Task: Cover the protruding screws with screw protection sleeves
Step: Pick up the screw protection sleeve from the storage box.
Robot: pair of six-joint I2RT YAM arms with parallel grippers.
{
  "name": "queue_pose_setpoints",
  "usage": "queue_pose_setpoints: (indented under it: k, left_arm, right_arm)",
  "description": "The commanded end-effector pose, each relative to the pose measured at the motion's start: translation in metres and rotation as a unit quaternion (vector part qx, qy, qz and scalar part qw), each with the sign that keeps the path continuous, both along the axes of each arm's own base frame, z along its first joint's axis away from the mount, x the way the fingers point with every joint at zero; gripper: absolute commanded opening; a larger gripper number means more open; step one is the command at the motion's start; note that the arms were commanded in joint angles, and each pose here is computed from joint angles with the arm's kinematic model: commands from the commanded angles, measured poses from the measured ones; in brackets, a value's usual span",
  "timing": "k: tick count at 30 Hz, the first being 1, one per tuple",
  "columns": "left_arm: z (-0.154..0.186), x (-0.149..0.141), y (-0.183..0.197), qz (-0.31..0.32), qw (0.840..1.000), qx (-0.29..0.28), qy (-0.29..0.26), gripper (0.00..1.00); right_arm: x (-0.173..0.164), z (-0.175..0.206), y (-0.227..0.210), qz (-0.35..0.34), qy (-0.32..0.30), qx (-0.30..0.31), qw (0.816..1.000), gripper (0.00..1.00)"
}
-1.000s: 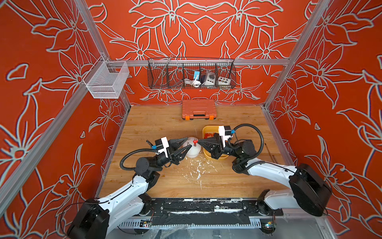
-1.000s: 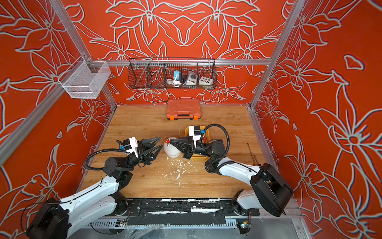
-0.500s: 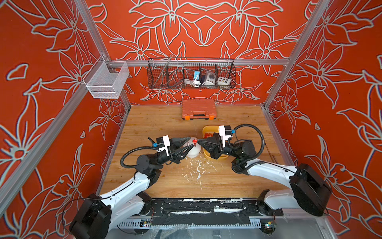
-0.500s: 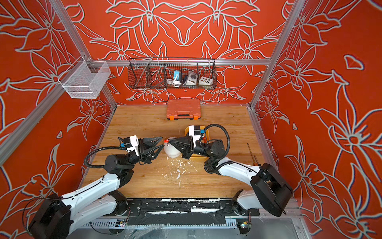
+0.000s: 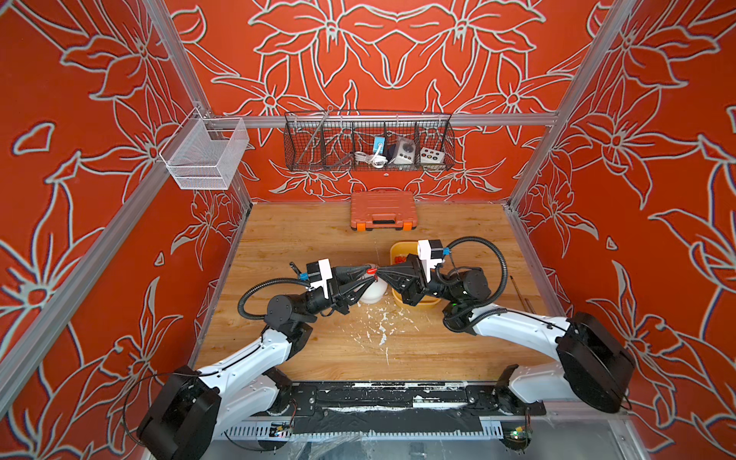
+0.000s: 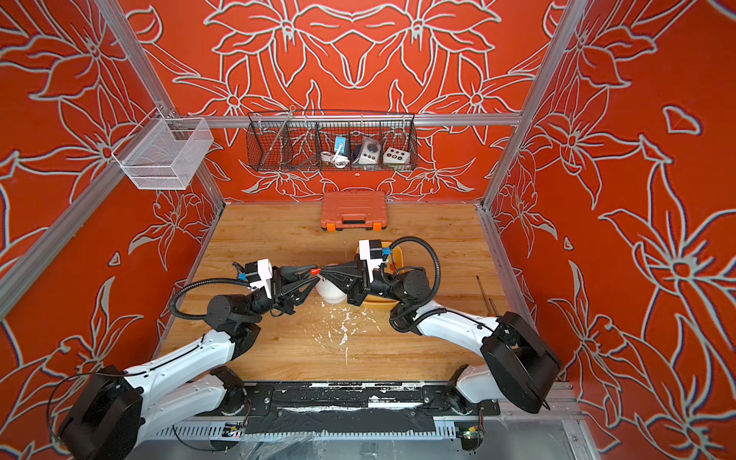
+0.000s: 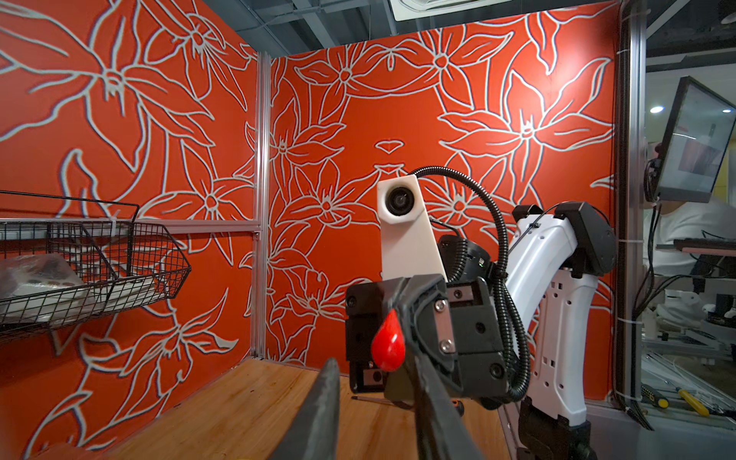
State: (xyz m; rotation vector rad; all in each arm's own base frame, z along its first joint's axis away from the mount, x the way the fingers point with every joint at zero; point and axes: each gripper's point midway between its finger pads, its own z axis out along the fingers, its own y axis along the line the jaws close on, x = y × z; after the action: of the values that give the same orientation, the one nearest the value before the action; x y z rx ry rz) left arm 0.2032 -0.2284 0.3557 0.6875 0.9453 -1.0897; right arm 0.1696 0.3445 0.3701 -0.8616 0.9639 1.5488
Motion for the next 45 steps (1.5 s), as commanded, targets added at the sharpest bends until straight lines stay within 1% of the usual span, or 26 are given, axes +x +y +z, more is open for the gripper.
queue_pose_setpoints:
  k: [1, 6, 8, 13, 15, 20, 23, 28, 29, 34, 36, 38, 39, 43, 45]
  left_arm:
    - [0.016, -0.0072, 0.0057, 0.003, 0.999, -0.017, -0.03, 0.32]
    - [0.017, -0.0081, 0.0065, 0.005, 0.999, -0.018, -0.033, 0.32]
    - [0.0166, -0.0081, 0.0065, 0.005, 0.999, -0.018, -0.034, 0.24]
    - [0.0167, -0.0078, 0.0078, 0.009, 0.999, -0.02, -0.033, 0.25]
    - [0.0169, -0.0078, 0.0081, 0.01, 0.999, -0.021, -0.033, 0.21]
    - [0.0151, -0.0056, 0.0091, 0.015, 0.999, -0.023, -0.028, 0.27]
    - [0.0149, -0.0054, 0.0092, 0.016, 0.999, -0.023, -0.027, 0.27]
    - [0.0153, -0.0063, 0.0089, 0.014, 0.999, -0.022, -0.029, 0.21]
    - [0.0152, -0.0061, 0.0089, 0.014, 0.999, -0.022, -0.029, 0.18]
    - [0.0158, -0.0065, 0.0089, 0.014, 0.999, -0.022, -0.03, 0.14]
    - [0.0151, -0.0062, 0.0089, 0.014, 0.999, -0.022, -0.028, 0.15]
    - [0.0152, -0.0061, 0.0089, 0.014, 0.999, -0.022, -0.029, 0.22]
    - [0.0151, -0.0063, 0.0087, 0.013, 0.999, -0.022, -0.029, 0.24]
    - [0.0164, -0.0074, 0.0084, 0.01, 0.999, -0.023, -0.029, 0.22]
    - [0.0162, -0.0069, 0.0084, 0.01, 0.999, -0.022, -0.028, 0.2]
  right_arm:
    - [-0.0044, 0.0114, -0.0015, 0.007, -0.012, 0.018, 1.0, 0.0]
    - [-0.0037, 0.0107, -0.0036, -0.002, -0.013, 0.02, 1.0, 0.0]
    - [-0.0035, 0.0106, -0.004, -0.004, -0.013, 0.021, 1.0, 0.0]
    - [-0.0026, 0.0077, -0.0038, -0.005, -0.011, 0.018, 1.0, 0.0]
    - [-0.0029, 0.0073, -0.0037, -0.005, -0.012, 0.018, 1.0, 0.0]
    - [-0.0046, 0.008, -0.005, -0.005, -0.014, 0.019, 1.0, 0.0]
    - [-0.0042, 0.0074, -0.0052, -0.006, -0.014, 0.018, 1.0, 0.0]
    - [-0.0032, 0.0054, -0.0045, -0.007, -0.012, 0.017, 1.0, 0.0]
    - [-0.0036, 0.006, -0.005, -0.007, -0.013, 0.017, 1.0, 0.0]
    - [-0.0033, 0.0059, -0.005, -0.009, -0.013, 0.017, 1.0, 0.0]
    - [-0.0035, 0.0054, -0.0049, -0.008, -0.013, 0.017, 1.0, 0.0]
    - [-0.0035, 0.0055, -0.0054, -0.01, -0.014, 0.017, 1.0, 0.0]
    - [-0.0035, 0.0062, -0.0059, -0.011, -0.014, 0.018, 1.0, 0.0]
    - [-0.0045, 0.0059, -0.0051, -0.006, -0.013, 0.017, 1.0, 0.0]
    - [-0.0043, 0.0067, -0.0055, -0.007, -0.014, 0.018, 1.0, 0.0]
